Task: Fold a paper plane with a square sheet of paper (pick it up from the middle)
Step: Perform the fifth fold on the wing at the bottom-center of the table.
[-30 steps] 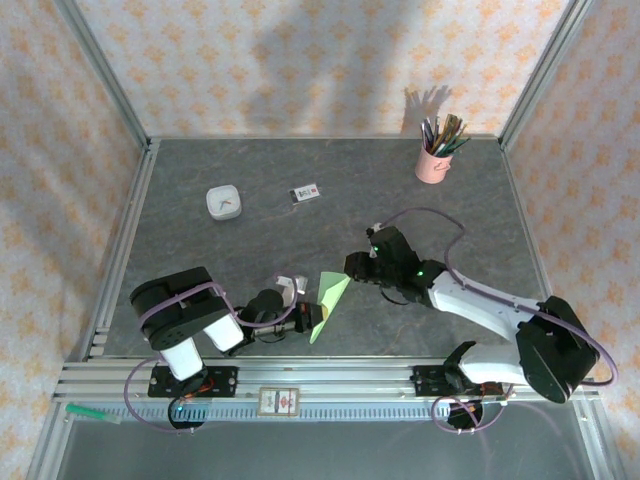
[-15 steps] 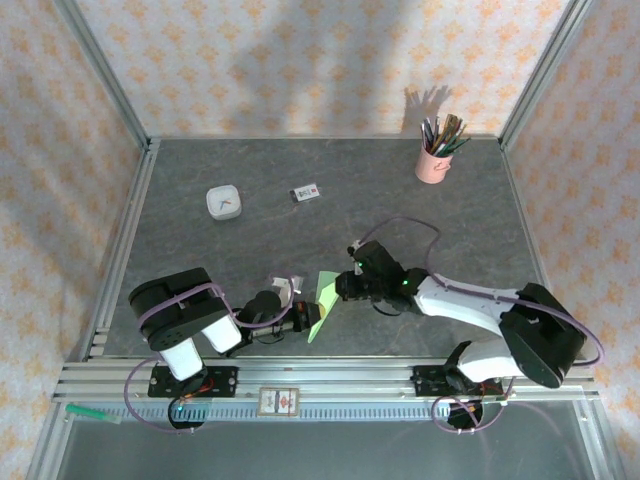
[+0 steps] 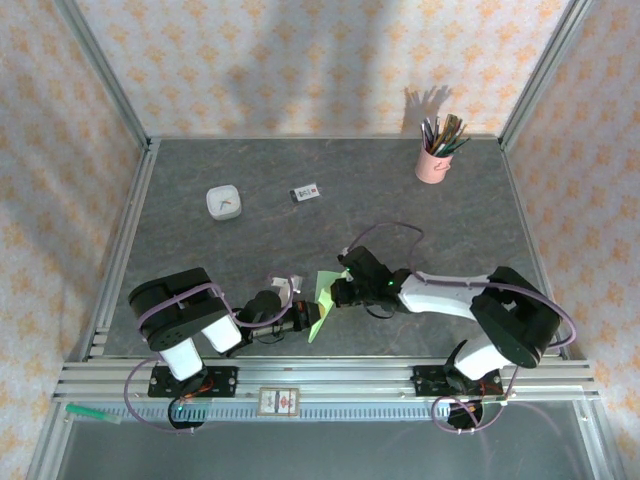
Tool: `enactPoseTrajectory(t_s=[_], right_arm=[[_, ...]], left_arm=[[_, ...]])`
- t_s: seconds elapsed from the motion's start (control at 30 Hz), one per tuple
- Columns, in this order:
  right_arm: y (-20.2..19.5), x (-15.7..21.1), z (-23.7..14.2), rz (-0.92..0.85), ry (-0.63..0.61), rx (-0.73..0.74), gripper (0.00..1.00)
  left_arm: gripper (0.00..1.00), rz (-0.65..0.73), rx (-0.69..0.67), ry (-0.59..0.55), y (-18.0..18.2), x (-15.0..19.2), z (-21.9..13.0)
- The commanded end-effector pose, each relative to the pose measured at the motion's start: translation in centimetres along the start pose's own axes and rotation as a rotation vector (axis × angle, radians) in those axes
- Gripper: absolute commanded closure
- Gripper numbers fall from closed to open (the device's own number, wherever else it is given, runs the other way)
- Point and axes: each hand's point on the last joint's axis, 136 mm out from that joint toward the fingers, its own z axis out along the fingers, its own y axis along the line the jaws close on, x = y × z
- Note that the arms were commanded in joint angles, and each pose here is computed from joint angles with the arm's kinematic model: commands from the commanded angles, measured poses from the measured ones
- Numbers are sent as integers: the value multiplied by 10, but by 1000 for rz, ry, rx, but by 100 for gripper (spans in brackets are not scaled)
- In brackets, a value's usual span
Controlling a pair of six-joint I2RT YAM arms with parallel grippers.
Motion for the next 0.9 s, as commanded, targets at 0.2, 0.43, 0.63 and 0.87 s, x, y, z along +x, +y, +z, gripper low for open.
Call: enactPoseTrajectory(t_s=[0.2,0.43,0.63,0.87], right_arm=[[6,-18,5,-45,-44,16,93],[1,-20,12,-59,-44,44,93],[-5,-17,18,-65,-30,68,94],[-16,-11,23,-61,-13,116,96]], left_arm=[[100,-31,-167,31,39,10,-5],[100,-30,-189,35,42,10,-3],[100,-32,-192,39,43,11,-3],[100,-25,-190,41,41,11,-3]])
